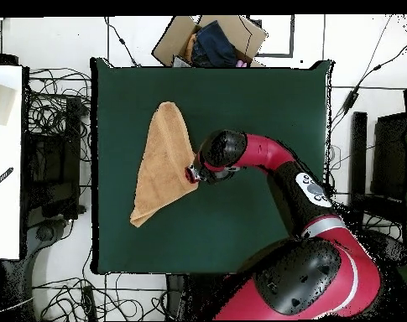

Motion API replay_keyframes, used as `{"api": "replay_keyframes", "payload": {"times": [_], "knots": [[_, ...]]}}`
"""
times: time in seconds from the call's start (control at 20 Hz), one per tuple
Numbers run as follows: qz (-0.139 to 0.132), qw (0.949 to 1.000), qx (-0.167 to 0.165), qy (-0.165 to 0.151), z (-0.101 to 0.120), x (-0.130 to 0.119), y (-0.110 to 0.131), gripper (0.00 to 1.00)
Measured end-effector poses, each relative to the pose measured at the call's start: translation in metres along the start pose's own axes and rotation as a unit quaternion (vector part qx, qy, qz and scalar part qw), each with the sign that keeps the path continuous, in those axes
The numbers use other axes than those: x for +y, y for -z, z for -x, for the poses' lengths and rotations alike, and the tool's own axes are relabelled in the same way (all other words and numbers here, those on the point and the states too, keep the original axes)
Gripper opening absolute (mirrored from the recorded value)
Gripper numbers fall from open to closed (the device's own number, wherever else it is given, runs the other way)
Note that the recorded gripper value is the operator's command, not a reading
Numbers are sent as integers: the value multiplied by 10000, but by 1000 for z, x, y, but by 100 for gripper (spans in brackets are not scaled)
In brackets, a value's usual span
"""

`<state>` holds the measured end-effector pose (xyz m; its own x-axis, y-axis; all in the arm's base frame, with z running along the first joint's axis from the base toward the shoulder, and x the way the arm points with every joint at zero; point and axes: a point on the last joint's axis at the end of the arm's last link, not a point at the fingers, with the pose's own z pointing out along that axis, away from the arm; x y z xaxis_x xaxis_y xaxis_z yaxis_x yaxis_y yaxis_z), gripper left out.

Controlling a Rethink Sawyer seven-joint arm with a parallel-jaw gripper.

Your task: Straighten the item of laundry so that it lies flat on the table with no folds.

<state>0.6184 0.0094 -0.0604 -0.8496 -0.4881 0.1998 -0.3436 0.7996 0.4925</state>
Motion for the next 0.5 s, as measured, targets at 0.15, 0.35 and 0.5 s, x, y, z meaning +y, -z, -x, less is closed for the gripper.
{"api": "replay_keyframes", "payload": {"times": [0.15, 0.35, 0.5], "knots": [[-14, 10000, -19, -7, 0, -1, 0, 0], [-37, 10000, -34, -15, 0, -2, 0, 0], [-80, 10000, -44, -22, -1, -3, 2, 0]]}}
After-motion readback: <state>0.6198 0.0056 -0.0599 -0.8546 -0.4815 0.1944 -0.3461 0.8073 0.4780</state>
